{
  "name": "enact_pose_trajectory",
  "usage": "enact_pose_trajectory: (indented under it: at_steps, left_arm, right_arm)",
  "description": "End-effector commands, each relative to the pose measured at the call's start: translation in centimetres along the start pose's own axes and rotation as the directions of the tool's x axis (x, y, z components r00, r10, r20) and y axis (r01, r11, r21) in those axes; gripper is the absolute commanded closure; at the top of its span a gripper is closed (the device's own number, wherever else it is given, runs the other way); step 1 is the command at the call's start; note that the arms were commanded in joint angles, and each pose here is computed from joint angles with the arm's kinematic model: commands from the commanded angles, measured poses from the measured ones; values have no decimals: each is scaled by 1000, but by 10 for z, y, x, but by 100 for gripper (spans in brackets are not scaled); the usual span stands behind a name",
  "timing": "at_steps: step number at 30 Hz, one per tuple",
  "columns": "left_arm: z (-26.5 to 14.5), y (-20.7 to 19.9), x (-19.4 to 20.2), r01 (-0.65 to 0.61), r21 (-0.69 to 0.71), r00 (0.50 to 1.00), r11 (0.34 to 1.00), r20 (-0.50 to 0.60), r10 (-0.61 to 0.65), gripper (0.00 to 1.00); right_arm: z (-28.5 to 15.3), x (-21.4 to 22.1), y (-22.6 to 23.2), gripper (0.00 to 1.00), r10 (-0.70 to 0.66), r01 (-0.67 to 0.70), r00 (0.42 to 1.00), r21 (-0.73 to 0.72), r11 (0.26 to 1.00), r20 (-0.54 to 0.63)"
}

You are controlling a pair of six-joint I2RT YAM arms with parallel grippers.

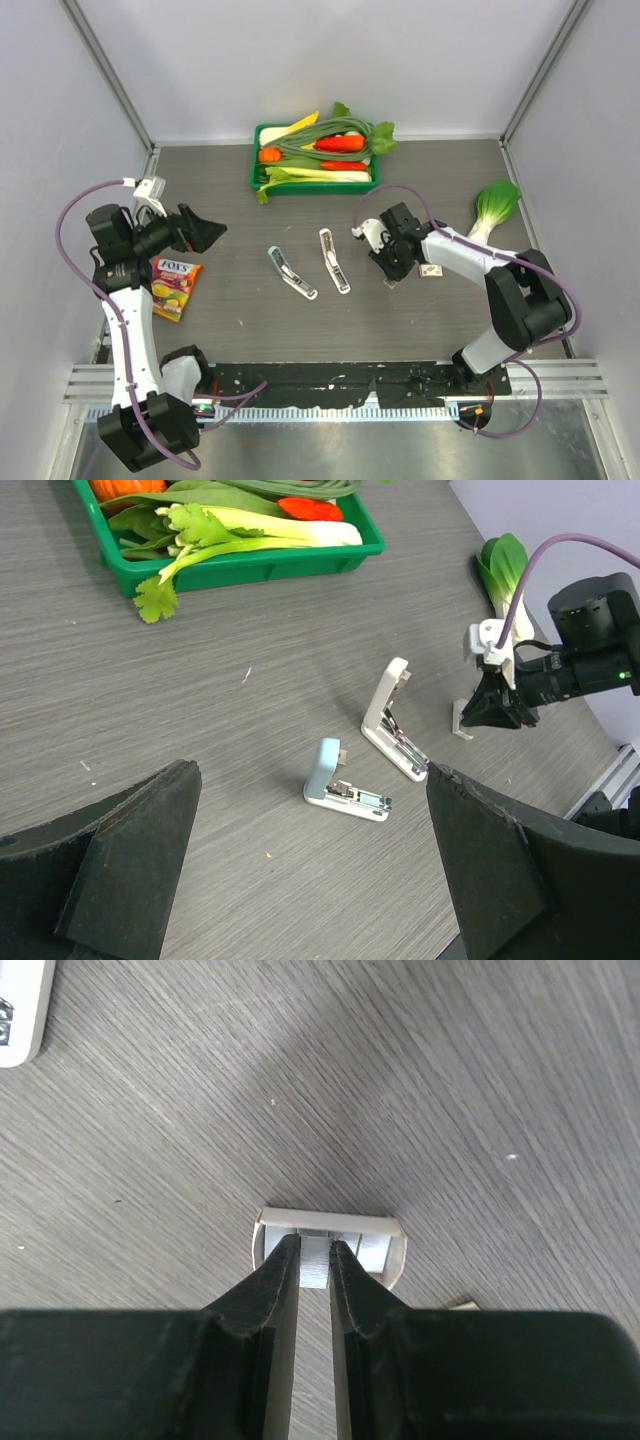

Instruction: Load the staples into the stapler

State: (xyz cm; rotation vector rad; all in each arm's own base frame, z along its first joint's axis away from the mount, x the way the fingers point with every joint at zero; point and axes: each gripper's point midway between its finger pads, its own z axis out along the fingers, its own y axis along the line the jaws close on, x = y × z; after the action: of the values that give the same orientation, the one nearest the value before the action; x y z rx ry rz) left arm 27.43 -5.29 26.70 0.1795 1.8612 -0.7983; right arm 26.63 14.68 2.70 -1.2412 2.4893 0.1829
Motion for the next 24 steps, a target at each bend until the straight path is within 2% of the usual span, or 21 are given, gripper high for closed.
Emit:
enact_pose_trajectory:
  at_steps: [1, 8, 13, 15, 16, 18, 19, 21, 24]
  left_arm:
    - [0, -2, -6, -40, 14, 999, 999, 23, 39, 0]
    - [2, 2, -5, -36, 3, 999, 999, 20, 36, 0]
    - [3, 10, -5, -40, -30, 999, 999, 15, 40, 0]
    - [3, 15, -4, -47, -56, 999, 997, 11, 48, 0]
    - [2, 18, -4, -51, -67, 999, 996, 11, 52, 0]
    - [1, 22, -5, -54, -88, 998, 995, 14, 56, 0]
    - [-1, 23, -6, -58, -96, 998, 994, 18, 60, 0]
    - [-3, 27, -6, -53, -112, 998, 992, 22, 56, 0]
    - [-5, 31, -7, -50, -129, 998, 990, 27, 54, 0]
  right_arm:
    - [-36, -31, -15, 87, 27, -39, 991, 90, 995, 129]
    - [-76, -72, -20, 87, 107, -148, 949, 119, 982, 296]
    - [-93, -122, -14, 87, 200, -268, 869, 91, 959, 452]
    - [-92, -141, 1, 87, 184, -253, 858, 84, 964, 480]
    - [-89, -151, -4, 87, 206, -299, 846, 118, 947, 491]
    - [-85, -169, 12, 87, 226, -310, 828, 83, 947, 512]
    - [-77, -174, 17, 87, 250, -324, 825, 62, 944, 506]
    - [-66, -183, 28, 87, 357, -400, 783, -27, 916, 509]
    - [-43, -177, 43, 87, 436, -453, 771, -81, 888, 464]
